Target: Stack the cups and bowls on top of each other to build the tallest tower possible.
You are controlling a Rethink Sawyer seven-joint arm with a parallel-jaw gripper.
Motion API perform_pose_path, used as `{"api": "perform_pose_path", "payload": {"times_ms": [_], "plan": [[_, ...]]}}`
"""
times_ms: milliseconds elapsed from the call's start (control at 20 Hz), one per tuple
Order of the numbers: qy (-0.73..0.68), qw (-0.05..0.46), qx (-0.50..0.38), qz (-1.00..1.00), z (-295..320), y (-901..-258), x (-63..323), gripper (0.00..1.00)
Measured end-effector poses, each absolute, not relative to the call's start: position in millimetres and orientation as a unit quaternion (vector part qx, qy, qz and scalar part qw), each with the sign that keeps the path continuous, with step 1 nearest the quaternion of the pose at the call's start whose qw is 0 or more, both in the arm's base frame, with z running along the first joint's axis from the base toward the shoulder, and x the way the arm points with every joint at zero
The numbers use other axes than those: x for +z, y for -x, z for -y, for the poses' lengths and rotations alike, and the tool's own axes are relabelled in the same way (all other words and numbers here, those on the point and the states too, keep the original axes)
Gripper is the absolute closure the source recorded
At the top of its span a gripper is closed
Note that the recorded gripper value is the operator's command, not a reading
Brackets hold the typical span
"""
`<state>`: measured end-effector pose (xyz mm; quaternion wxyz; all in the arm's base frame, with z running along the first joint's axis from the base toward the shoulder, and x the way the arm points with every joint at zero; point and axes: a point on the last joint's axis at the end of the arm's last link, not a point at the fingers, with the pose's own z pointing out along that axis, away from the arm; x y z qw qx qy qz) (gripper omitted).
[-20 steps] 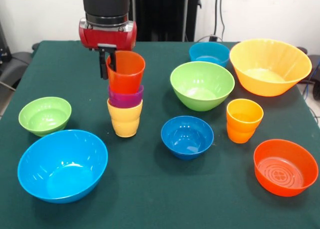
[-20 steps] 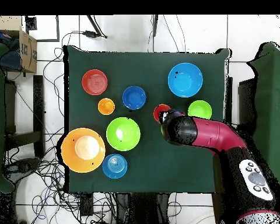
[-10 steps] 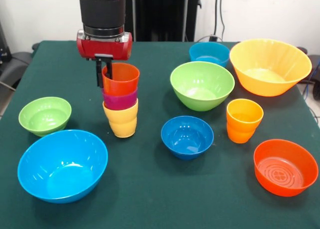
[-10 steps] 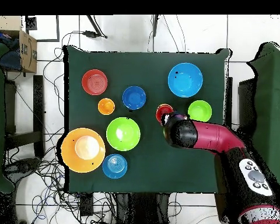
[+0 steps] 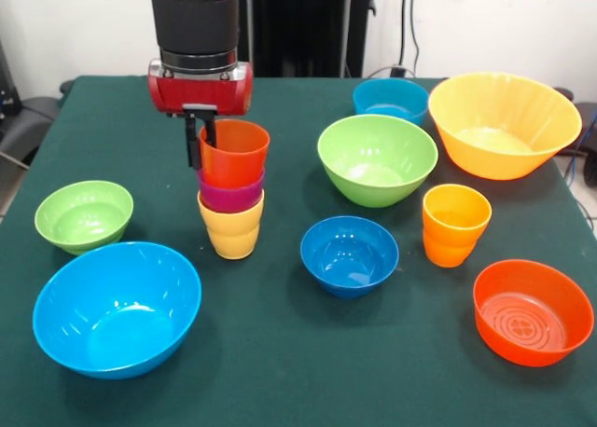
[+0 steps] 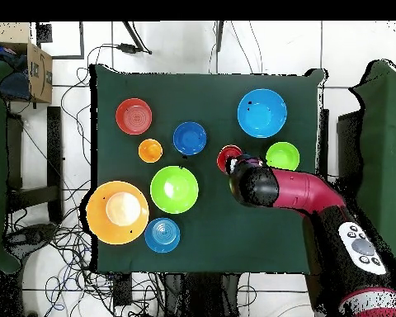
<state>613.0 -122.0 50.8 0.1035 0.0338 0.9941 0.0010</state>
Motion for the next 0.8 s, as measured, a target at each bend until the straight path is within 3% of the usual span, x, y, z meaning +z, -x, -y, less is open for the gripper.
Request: {"api": "perform_pose_path", "payload": {"times_ms": [800], "plan": [[-0.028, 0.126, 0.016, -0.991, 109.4, -626.4, 52.9, 1.0]]}}
